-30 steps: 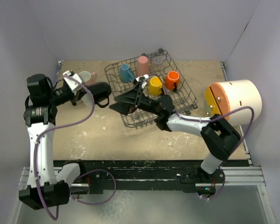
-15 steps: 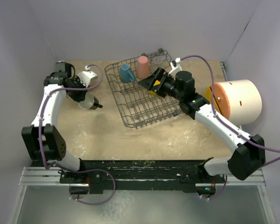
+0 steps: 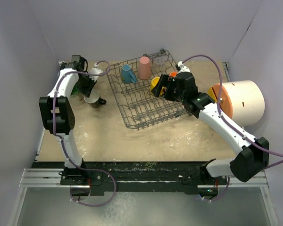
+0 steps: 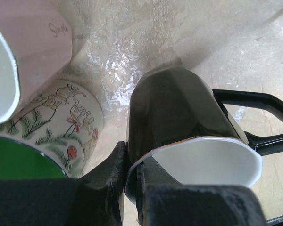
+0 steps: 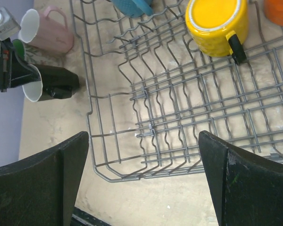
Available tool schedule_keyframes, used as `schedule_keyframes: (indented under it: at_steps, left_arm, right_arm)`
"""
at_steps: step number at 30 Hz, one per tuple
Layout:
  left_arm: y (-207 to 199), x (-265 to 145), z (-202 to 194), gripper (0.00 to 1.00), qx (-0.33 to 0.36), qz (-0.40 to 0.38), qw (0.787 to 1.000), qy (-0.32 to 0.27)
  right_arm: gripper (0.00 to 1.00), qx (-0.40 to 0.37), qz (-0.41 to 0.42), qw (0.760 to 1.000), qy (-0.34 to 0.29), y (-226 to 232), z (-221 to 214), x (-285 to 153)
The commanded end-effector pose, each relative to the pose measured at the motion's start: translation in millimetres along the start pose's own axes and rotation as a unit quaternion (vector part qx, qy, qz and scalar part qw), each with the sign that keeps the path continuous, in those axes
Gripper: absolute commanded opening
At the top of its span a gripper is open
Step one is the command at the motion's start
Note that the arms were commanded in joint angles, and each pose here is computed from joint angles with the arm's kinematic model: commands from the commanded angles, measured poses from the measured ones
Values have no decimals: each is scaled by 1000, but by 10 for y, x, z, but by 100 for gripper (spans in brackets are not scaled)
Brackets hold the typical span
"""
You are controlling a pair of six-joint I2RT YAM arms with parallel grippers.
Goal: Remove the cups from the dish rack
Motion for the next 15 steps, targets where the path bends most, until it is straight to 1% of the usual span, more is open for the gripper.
schedule_keyframes:
  at_steps: [1,10,11,12,13,15]
  left_arm:
    - [-16,-83,189,0,4,8,1000,-8]
    - [-2,82,331,0,-5,2,1000,-10]
    - [-1,102,341,4,-5,5,1000,-7]
    - [-1,121,360,14,-5,9,1000,-6]
    - [-10,134,365,20,-7,11,1000,-3]
    - [-15,138,376,25,-7,17,1000,-3]
  right_arm:
    - [100,-15,-22,1000,-7,-84,2,-31]
    - [100,-10,-18,1000,-6,-83,-22,-17]
    - [100,-10,-19,1000,-7,-84,-19,-17]
    - [100,-10,-21,1000,-7,-90,-21,-15]
    - [100,-13,-24,1000,-7,-101,-22,-10]
    - [100,-19,-32,999,-7,-122,-19,-4]
Point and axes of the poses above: each gripper's point midway between its finger pads, its own x axis out along the fingers, its own y axis along the line the jaws close on, z = x × y, the point moved 6 cm from there along -x, back along the fingers, and after that the axes turned 13 degrees about -x, right-handed, at the moved point
